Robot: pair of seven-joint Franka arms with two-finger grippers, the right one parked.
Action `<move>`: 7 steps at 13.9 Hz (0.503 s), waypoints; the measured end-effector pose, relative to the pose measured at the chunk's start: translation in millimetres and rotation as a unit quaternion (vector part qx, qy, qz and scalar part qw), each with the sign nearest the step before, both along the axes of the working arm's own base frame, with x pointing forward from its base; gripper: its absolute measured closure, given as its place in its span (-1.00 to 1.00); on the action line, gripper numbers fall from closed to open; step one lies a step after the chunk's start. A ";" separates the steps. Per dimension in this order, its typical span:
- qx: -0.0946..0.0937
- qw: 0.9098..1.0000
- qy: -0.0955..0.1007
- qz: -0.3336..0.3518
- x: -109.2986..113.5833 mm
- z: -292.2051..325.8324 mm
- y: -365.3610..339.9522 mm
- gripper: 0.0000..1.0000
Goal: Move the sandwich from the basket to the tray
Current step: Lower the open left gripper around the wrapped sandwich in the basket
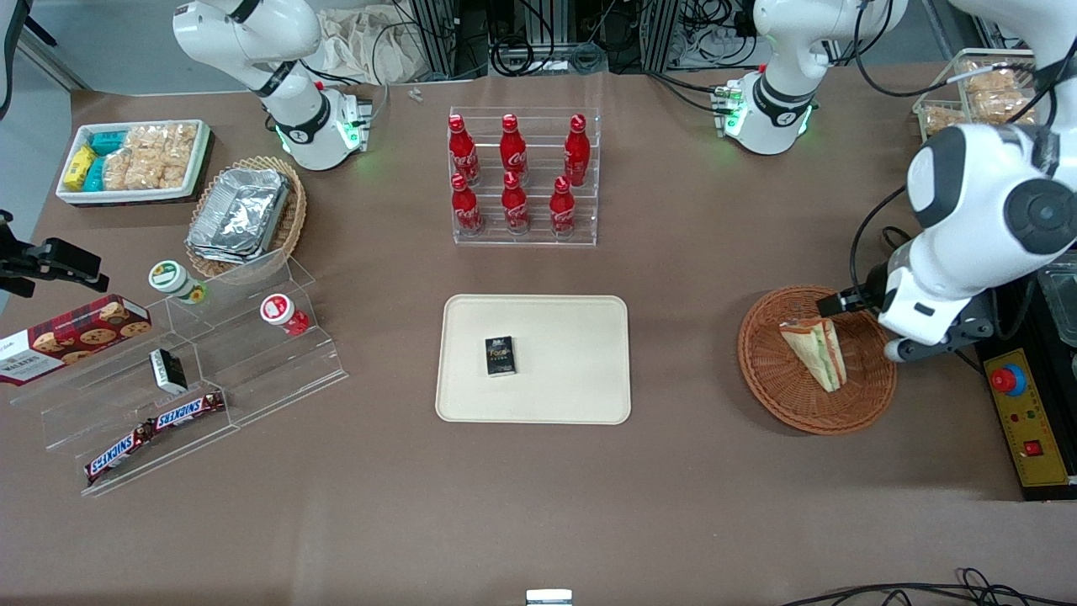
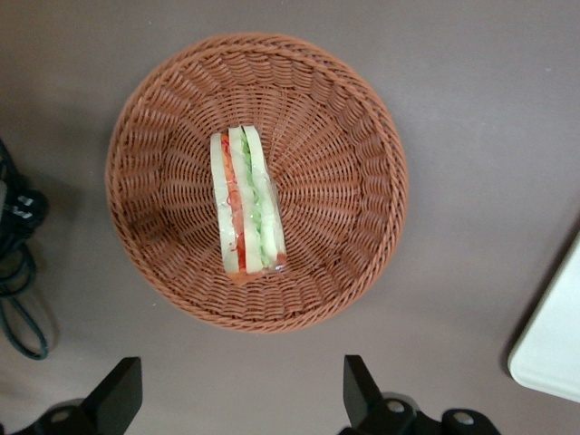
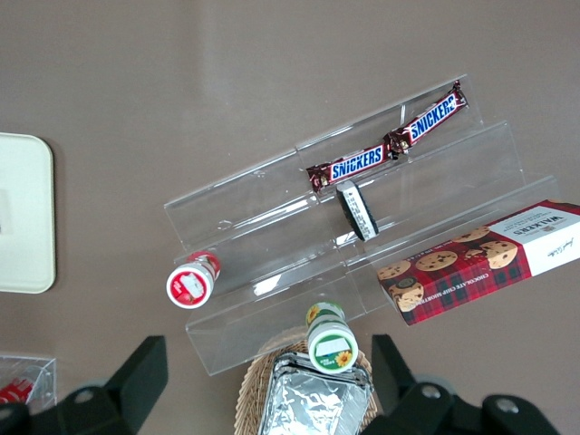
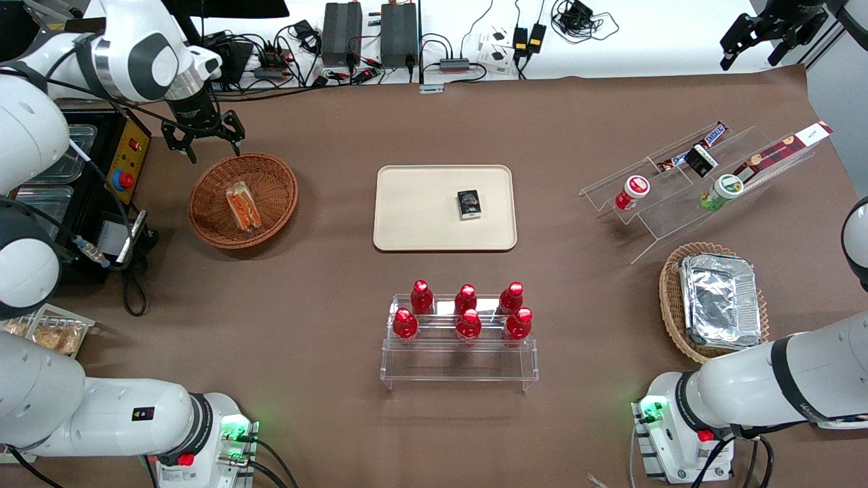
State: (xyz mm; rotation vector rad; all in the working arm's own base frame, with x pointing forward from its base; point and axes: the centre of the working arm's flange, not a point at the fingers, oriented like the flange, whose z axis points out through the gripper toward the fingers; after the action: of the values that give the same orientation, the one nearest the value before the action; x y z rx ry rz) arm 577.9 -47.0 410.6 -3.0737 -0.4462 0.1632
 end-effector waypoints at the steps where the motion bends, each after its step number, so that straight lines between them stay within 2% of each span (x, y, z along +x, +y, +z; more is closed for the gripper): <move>1: 0.001 1.000 0.001 0.009 1.9 -11.2 0.9 -1.00; 7: 0.000 0.999 -0.014 0.045 -8.5 -68.3 12.9 -1.00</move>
State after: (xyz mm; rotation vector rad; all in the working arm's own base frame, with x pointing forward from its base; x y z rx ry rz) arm 569.4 -34.1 342.3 -3.0599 -0.5869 0.1222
